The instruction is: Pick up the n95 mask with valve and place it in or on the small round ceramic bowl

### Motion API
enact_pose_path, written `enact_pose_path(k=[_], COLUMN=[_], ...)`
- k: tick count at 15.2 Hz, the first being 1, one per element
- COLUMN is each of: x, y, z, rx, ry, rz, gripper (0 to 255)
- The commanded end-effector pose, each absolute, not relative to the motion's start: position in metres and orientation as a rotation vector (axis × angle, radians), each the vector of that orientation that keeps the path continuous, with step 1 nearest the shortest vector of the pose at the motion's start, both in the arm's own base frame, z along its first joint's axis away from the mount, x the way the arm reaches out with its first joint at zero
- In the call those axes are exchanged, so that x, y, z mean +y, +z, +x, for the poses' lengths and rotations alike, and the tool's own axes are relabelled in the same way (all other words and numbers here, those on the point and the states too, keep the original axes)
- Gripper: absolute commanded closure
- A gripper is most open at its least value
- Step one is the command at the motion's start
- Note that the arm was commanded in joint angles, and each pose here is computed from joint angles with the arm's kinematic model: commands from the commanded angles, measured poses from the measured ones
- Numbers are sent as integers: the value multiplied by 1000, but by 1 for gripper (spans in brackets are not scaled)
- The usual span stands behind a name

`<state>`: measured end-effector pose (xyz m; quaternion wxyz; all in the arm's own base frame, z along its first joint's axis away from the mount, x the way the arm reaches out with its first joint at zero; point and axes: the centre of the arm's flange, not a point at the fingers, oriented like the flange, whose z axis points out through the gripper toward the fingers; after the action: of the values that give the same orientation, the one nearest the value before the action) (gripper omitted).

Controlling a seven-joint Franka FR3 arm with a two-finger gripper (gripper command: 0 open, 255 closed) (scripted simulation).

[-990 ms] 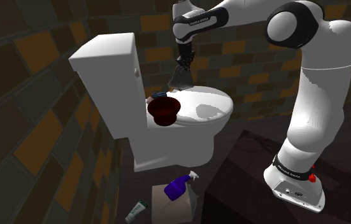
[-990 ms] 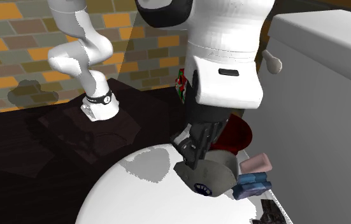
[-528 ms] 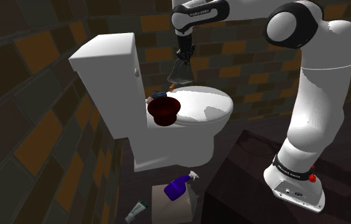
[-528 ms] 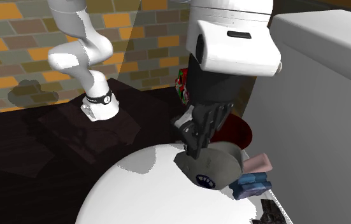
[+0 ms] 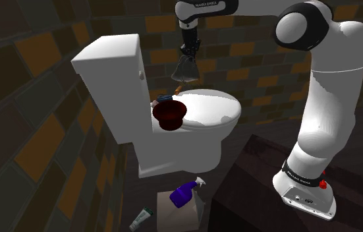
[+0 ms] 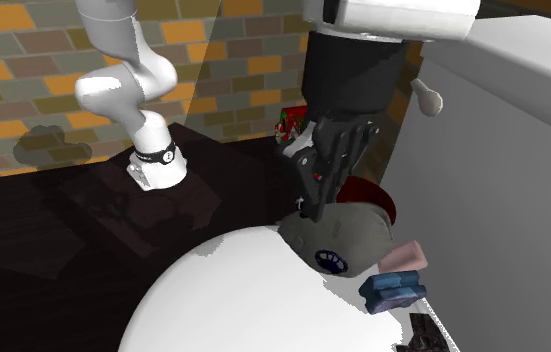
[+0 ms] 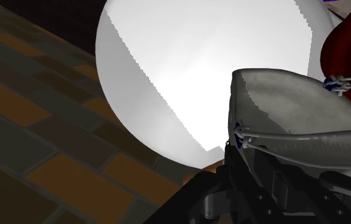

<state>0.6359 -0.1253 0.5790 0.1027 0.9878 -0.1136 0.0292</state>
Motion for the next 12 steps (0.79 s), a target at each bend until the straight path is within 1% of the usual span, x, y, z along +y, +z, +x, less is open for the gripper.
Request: enact_pose_path(k=[1, 12], x=[-102, 37], y=[587, 629], z=[633, 624], rx=[-336, -336], ry=[86, 86], rz=[2915, 2915], gripper=[255, 255])
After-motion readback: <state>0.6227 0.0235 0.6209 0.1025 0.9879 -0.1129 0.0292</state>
